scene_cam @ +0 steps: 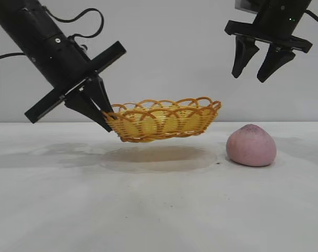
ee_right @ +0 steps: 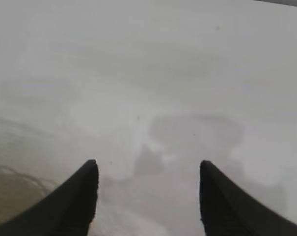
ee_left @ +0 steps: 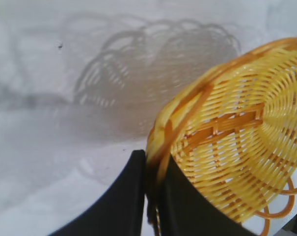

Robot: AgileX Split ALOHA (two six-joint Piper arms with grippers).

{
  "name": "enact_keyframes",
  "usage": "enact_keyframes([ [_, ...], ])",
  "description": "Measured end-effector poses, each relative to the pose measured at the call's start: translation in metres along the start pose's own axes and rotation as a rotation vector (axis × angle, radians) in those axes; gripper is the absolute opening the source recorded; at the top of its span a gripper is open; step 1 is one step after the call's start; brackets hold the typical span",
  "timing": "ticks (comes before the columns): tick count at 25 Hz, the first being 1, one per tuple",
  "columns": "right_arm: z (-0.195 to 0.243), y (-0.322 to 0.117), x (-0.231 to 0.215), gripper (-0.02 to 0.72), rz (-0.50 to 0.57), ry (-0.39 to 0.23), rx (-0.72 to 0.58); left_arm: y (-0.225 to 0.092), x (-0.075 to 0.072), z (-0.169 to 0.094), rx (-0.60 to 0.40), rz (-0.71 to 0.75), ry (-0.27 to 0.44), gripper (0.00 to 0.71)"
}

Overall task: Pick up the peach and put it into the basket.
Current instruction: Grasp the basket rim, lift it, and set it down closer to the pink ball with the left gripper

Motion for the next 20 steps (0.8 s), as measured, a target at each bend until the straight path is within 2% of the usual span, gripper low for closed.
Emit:
enact_keyframes([
  [9,0.0,0.0,0.0,0.426,0.0,0.0,0.0,-0.0012,0.0066,0.0081,0.004,-0.028,0.017,0.0],
  [10,0.0,0.0,0.0,0.426,0.0,0.0,0.0,-0.0012,0.0066,0.0081,0.004,-0.028,0.017,0.071],
  [12,0.0,0.0,0.0002,0.426,0.001,0.001,0.0,-0.0012,0.0066,0.0081,0.004,-0.031,0.017,0.071],
  [16,0.0,0.0,0.0002,0.426,0.001,0.001,0.0,-0.003,0.0056,0.0081,0.016,-0.049,0.011,0.249],
  [20,0.0,0.0,0.0002,0.426,0.001,0.001,0.0,-0.0067,0.0033,0.008,0.041,-0.057,-0.003,0.384],
])
Point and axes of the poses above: a point on each arm's last joint axis where the gripper is mounted, z pointing out along that axis toward the gripper, x along the wrist's bending axis when the last joint is at zero, y = z × x, the point moved 6 cm from there along z, pointing out along that axis toward the gripper, and after that the axes turned 15 degrees about z, right-handed, at the moved point
